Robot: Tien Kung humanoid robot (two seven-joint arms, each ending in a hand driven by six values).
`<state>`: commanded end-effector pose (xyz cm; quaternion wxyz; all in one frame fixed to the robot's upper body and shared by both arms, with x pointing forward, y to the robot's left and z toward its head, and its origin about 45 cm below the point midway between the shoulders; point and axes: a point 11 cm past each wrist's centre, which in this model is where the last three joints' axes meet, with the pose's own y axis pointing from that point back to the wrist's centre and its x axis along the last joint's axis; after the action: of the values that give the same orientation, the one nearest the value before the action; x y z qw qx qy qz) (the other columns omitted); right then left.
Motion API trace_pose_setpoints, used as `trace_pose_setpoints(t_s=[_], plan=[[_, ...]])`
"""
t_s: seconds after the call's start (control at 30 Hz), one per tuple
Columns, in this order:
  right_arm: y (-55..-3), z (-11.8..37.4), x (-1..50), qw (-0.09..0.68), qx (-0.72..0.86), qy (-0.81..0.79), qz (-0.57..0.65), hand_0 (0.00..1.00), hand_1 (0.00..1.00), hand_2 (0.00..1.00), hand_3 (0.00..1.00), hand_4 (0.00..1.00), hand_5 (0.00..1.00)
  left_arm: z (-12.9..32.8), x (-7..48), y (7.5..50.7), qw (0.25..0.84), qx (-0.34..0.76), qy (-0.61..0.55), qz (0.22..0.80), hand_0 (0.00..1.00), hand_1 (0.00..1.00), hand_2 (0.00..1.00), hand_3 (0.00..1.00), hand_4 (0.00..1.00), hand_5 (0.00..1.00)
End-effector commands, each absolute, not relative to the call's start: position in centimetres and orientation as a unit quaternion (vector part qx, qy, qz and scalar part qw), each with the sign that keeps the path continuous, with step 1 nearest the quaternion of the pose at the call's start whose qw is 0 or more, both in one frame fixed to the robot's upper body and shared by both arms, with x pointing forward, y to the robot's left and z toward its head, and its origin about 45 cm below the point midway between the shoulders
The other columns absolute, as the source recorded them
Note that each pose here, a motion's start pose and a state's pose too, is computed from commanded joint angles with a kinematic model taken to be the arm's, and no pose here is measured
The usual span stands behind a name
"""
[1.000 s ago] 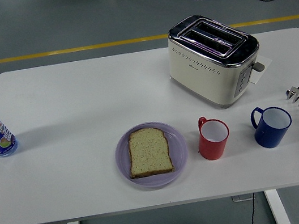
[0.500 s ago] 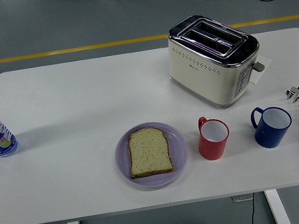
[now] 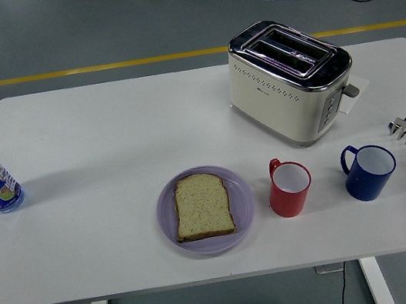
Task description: Pick up the cup,pour liquid into bread,place the cup on the desk
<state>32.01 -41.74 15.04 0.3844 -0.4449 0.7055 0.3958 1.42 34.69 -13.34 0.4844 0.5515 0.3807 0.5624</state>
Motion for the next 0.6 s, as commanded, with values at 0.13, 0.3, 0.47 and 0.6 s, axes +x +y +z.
trace_pose_setpoints(t_s=[0.13,0.3,0.47,0.6], plan=[[-41.83,14.89,31.87,0.385,-0.442,0.707,0.397,0.634,0.585,0.641,0.597,0.515,0.169,-13.35,1.24,34.71,0.484,0.553,0.381,0.561,0.645,0.612,0.59,0.528,0.297,0.759],[-41.87,14.86,31.84,0.386,-0.44,0.707,0.397,0.631,0.581,0.639,0.596,0.515,0.167,-13.34,1.18,34.8,0.484,0.553,0.381,0.561,0.646,0.612,0.59,0.527,0.297,0.759],[-41.83,15.03,32.0,0.39,-0.44,0.705,0.396,0.631,0.577,0.638,0.596,0.513,0.164,-13.31,1.49,34.81,0.484,0.551,0.38,0.564,0.646,0.611,0.59,0.527,0.299,0.762],[-41.84,15.07,32.05,0.391,-0.439,0.705,0.397,0.63,0.575,0.636,0.597,0.512,0.159,-13.28,1.84,34.81,0.484,0.548,0.379,0.567,0.646,0.612,0.59,0.527,0.298,0.761]])
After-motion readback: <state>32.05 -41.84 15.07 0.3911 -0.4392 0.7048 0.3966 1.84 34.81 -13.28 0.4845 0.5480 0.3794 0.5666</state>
